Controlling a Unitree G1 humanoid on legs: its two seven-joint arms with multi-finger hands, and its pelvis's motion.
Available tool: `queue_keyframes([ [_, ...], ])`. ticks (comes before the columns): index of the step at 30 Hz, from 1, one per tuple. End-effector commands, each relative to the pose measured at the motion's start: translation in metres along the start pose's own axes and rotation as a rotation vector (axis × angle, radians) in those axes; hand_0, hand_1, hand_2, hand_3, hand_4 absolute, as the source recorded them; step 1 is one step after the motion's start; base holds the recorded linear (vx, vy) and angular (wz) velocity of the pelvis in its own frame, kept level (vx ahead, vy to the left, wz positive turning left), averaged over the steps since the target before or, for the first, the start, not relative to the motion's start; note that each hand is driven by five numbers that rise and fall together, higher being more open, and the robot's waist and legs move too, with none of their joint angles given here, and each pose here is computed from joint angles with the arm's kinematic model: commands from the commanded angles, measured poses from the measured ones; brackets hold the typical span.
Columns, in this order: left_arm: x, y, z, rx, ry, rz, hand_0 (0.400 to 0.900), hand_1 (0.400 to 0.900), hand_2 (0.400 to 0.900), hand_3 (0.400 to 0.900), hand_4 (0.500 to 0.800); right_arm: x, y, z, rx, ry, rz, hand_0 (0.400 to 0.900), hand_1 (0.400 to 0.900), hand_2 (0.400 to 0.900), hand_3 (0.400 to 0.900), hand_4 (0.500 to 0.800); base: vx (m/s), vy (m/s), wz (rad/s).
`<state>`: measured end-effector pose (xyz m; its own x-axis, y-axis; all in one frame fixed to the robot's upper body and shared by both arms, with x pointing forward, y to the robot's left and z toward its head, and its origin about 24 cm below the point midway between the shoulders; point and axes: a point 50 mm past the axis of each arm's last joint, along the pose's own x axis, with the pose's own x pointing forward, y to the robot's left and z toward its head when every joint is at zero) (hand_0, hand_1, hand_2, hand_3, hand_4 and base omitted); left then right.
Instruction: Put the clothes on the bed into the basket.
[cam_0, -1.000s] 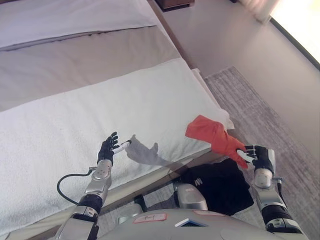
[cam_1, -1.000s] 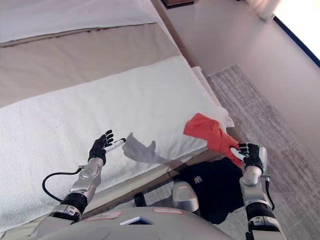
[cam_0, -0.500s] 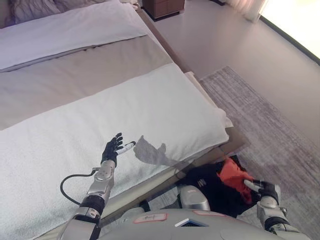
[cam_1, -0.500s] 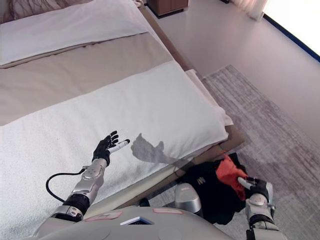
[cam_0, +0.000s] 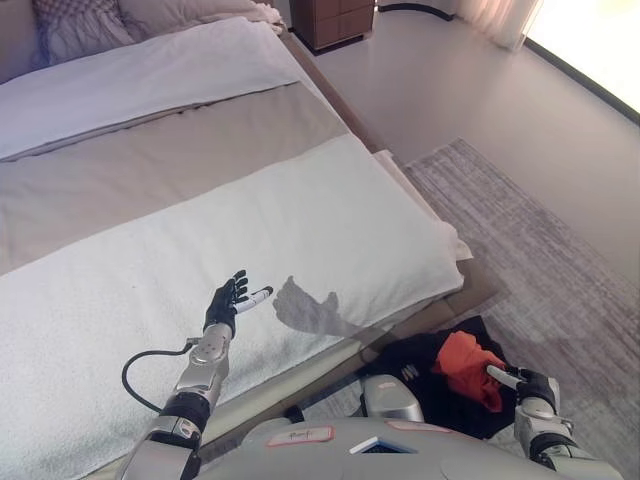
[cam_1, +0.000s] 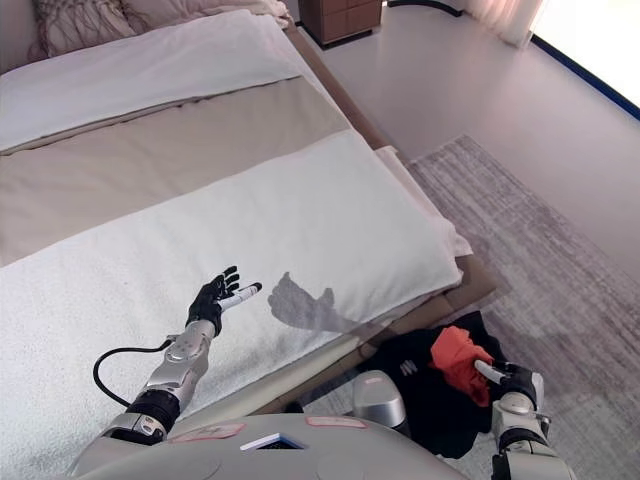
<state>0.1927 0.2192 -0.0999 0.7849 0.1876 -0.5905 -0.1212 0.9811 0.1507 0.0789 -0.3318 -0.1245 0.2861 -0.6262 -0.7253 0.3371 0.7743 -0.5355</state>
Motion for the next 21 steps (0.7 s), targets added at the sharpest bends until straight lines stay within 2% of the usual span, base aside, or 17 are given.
queue_keyframes([
  [1, 0.011, 0.005, 0.039, -0.001, -0.150, 0.003, 0.900, 0.900, 0.900, 0.900, 0.800, 0.009, -0.033, 0.028, 0.045, -0.053, -0.100, 0.900, 0.900, 0.900, 0.900, 0.800, 0.011, -0.035, 0.07],
  [15, 0.012, 0.011, 0.033, -0.017, -0.111, 0.036, 0.900, 0.900, 0.900, 0.900, 0.800, 0.008, -0.023, 0.010, 0.008, 0.025, -0.064, 0.900, 0.900, 0.900, 0.900, 0.800, 0.000, -0.018, 0.08],
  [21, 0.012, 0.018, 0.030, -0.020, -0.100, 0.078, 0.900, 0.900, 0.900, 0.900, 0.800, 0.007, -0.016, 0.025, -0.001, -0.049, -0.052, 0.900, 0.900, 0.900, 0.900, 0.800, 0.000, 0.000, 0.00],
])
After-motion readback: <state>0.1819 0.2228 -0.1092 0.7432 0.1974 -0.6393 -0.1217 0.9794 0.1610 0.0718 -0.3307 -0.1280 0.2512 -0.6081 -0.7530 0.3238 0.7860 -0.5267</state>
